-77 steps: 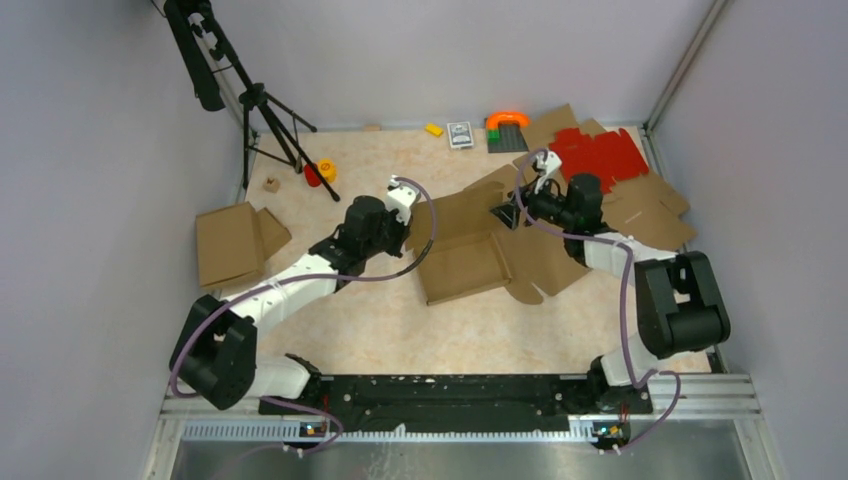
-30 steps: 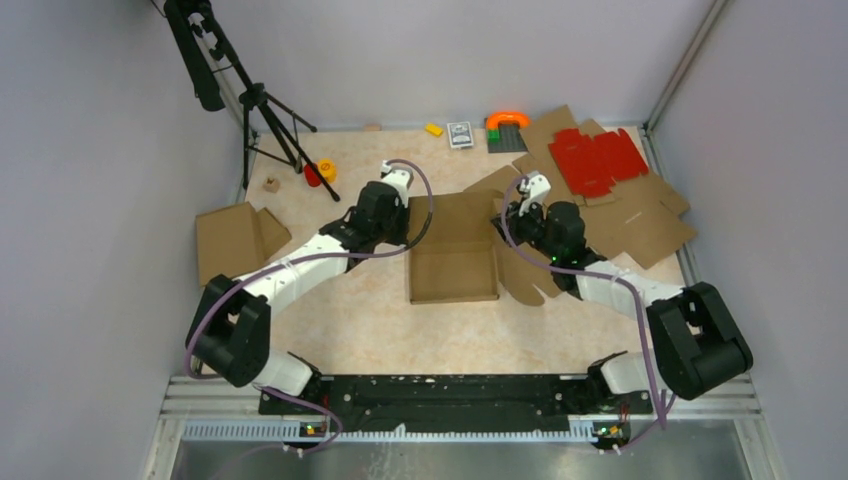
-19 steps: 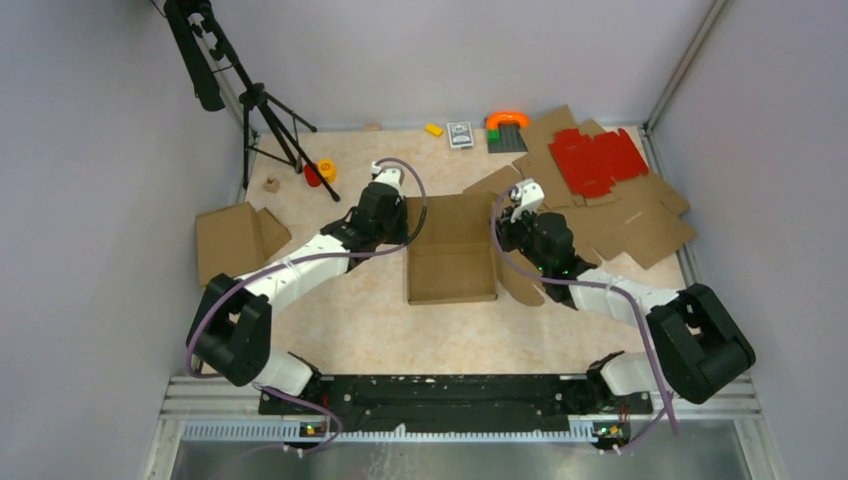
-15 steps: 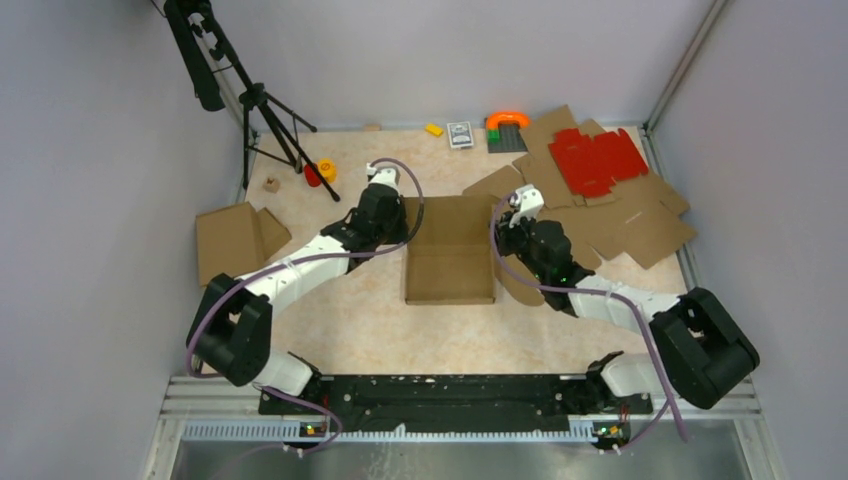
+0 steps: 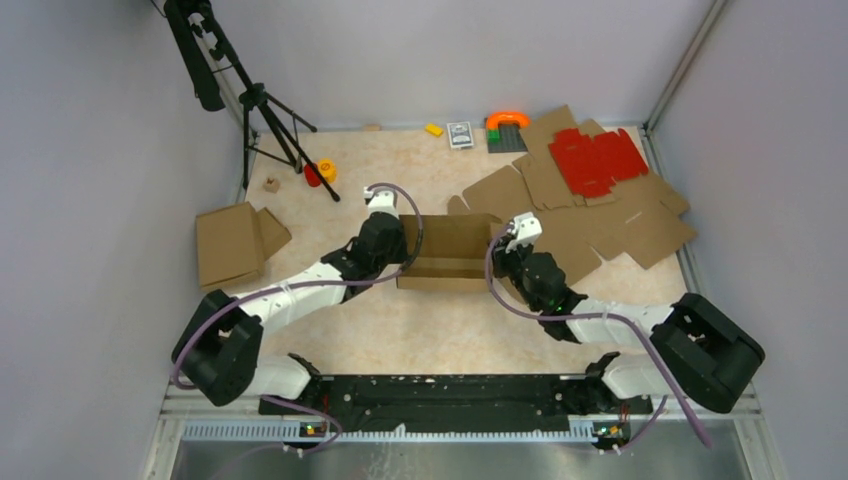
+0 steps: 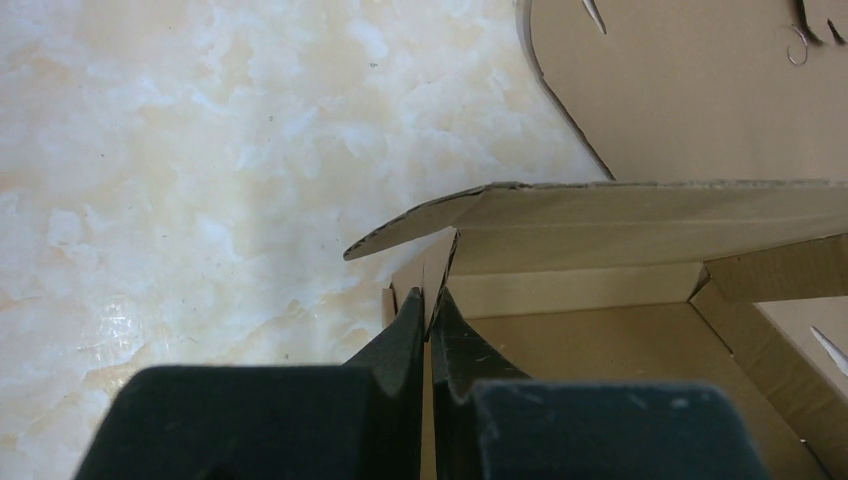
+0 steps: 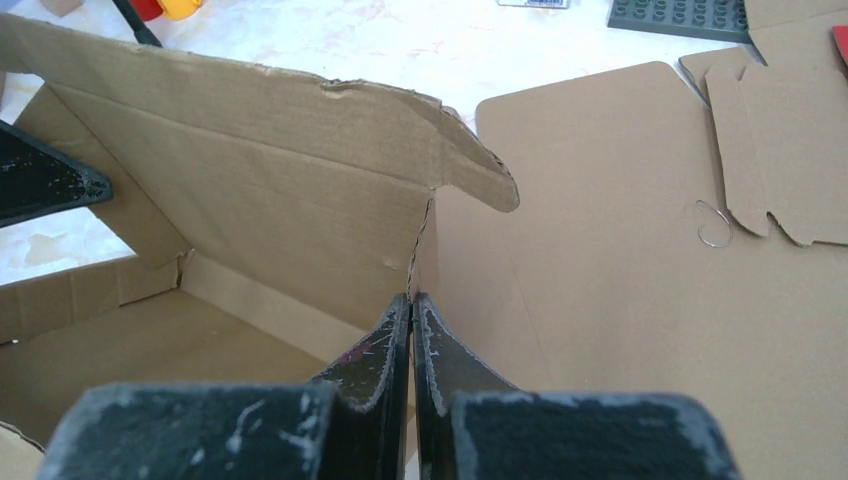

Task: Fold the paper box

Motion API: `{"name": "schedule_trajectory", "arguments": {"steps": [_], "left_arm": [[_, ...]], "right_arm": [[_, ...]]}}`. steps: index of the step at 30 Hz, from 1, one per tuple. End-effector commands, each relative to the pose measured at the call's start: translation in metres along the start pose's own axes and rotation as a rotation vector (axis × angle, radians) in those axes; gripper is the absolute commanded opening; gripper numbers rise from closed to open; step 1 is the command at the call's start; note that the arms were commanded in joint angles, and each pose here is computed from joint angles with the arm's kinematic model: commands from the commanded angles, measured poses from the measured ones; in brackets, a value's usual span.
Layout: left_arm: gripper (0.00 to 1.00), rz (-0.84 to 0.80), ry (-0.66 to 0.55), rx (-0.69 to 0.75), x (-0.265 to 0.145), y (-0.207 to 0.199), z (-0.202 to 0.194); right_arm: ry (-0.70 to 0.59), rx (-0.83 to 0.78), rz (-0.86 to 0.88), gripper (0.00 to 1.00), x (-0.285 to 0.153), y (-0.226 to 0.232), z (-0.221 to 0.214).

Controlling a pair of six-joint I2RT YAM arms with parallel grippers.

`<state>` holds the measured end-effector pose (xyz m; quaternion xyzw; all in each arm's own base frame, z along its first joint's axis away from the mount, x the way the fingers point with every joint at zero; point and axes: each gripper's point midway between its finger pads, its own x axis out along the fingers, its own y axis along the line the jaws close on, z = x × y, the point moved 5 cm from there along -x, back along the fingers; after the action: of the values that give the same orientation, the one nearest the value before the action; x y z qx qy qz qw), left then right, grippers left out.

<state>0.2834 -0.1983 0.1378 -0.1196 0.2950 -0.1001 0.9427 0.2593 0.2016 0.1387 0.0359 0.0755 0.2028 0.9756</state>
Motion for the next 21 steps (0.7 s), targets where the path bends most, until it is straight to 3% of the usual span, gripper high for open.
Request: {"name": "schedule_trajectory", "arguments": {"steps": [1, 9, 11, 18, 21], "left_arm": [[0.0, -0.093, -0.082, -0.035, -0.008, -0.018, 0.011], [0.0, -0.114, -0.124, 0.088, -0.02, -0.018, -0.018], [0.0, -0.119, -0.142, 0.124, -0.025, -0.018, -0.026], [0.0, -0.125, -0.17, 0.198, -0.034, -0.015, -0.034], [0.0, -0.12, -0.182, 0.238, -0.037, -0.016, -0.035]], "right_arm": [[-0.057, 0.044, 0.052, 0.0, -0.007, 0.012, 0.011], [0.01, 0.072, 0.087, 0.11, -0.022, 0.013, 0.002], [0.029, 0.085, 0.098, 0.23, -0.027, 0.013, -0.003], [0.041, 0.119, 0.138, 0.4, -0.046, 0.014, 0.005], [0.068, 0.129, 0.14, 0.57, -0.055, 0.013, 0.01]]}}
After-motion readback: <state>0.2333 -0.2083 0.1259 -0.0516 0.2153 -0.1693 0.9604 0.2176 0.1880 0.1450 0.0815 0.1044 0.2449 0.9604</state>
